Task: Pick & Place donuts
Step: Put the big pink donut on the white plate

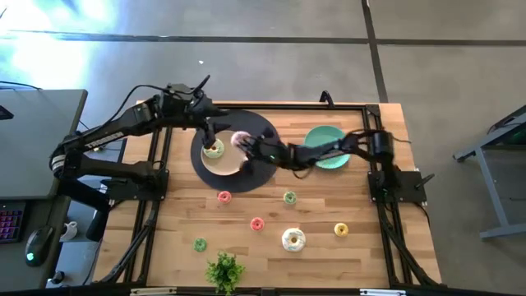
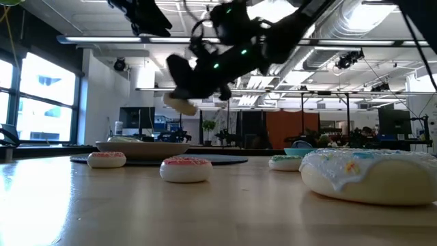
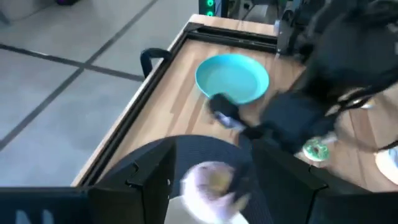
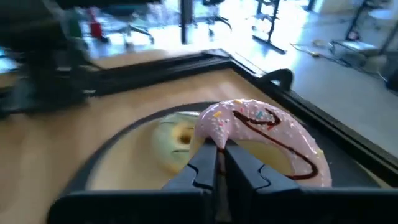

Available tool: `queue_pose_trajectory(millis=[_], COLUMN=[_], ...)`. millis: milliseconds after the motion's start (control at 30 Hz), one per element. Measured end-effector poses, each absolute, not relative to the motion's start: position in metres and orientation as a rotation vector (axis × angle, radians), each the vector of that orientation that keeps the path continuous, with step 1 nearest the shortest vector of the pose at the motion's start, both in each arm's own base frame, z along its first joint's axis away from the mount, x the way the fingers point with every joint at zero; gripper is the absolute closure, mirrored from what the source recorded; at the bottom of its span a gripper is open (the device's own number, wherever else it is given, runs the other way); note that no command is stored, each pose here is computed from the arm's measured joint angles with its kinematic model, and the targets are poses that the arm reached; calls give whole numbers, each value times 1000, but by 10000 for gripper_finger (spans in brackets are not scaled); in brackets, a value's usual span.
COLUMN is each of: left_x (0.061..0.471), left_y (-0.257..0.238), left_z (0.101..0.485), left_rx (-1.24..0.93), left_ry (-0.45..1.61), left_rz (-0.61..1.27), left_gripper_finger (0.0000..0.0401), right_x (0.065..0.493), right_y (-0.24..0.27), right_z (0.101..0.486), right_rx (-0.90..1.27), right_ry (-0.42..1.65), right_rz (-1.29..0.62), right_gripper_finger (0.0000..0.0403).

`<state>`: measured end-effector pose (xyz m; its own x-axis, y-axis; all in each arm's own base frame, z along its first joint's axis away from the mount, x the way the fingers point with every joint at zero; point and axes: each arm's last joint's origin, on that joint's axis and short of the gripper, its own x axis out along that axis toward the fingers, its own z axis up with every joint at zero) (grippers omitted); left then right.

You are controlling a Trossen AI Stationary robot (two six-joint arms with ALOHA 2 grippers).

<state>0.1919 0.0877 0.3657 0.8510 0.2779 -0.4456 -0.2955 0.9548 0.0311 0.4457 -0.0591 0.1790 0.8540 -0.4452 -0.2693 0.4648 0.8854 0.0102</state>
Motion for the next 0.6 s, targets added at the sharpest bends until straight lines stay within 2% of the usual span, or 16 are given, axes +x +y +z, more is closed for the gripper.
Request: queue_pose_trajectory(millis=[167,333,600], left_x=[191,191,189], left_y=[87,87,86], left_z=[363,361,359], left_rx=[-66,-78,-89], left_ry=[489,508,537], left_rz=[305,295,294], left_gripper_finger=[193,193,193], right_x=[474,496,504], right_y=[-89,-102,-107], right_z=[157,144,131], right_rx=[122,134,146], right_ry=[374,378,428], right_rz=[-475,-469,-417], right_gripper_finger=[391,393,364])
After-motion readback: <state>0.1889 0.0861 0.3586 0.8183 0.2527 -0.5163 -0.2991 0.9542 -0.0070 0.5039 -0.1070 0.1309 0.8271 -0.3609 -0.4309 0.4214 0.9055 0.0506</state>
